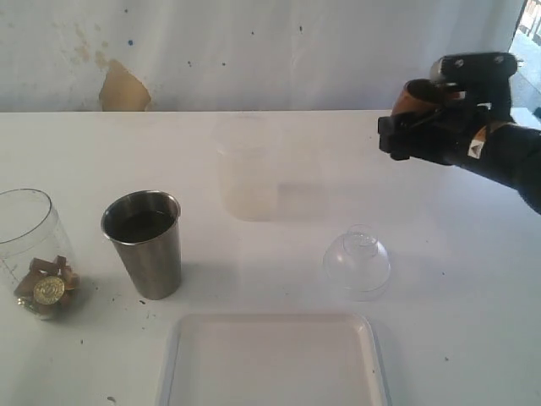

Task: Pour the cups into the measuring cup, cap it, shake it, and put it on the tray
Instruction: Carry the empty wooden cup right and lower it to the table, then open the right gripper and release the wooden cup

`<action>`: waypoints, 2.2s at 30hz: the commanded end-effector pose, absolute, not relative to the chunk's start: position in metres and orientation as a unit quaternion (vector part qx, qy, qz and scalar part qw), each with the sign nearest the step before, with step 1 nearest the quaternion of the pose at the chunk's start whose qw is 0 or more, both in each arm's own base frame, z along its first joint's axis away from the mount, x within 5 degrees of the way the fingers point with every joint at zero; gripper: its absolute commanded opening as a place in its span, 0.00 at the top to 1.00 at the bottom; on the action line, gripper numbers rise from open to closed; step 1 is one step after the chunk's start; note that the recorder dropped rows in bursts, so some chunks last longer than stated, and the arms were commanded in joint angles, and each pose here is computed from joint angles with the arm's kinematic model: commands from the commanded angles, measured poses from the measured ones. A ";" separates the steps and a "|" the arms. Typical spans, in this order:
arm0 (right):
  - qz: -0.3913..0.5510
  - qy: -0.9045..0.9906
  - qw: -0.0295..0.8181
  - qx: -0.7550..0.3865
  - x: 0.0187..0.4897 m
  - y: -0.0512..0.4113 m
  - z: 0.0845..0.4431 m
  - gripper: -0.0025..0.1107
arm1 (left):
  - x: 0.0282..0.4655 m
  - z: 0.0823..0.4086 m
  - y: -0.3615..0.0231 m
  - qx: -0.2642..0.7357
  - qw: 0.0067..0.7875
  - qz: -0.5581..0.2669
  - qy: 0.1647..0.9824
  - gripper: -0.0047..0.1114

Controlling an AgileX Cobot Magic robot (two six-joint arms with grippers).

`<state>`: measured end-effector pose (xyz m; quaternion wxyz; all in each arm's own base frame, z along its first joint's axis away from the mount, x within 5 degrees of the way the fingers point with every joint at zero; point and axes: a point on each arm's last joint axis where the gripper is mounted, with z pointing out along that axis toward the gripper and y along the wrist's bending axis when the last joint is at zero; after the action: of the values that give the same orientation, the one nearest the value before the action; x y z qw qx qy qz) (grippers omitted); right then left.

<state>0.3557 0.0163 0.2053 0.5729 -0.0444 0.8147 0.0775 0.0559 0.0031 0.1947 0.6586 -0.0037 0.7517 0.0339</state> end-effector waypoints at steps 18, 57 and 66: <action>0.038 0.827 0.547 -0.122 0.443 0.015 0.108 0.52 | 0.056 0.195 0.003 -0.007 0.664 0.030 0.747 0.96; -0.034 0.884 0.466 -0.009 0.357 0.017 0.297 0.59 | 0.056 0.195 0.003 -0.007 0.664 0.030 0.747 0.96; 0.068 0.952 0.283 -0.090 0.326 0.067 0.273 0.39 | 0.056 0.195 0.003 -0.007 0.664 0.030 0.747 0.96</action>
<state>0.3357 0.0489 0.2751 0.3217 -0.0599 0.9449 0.0126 0.0559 0.0031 0.1947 0.6586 -0.0037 0.7517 0.0339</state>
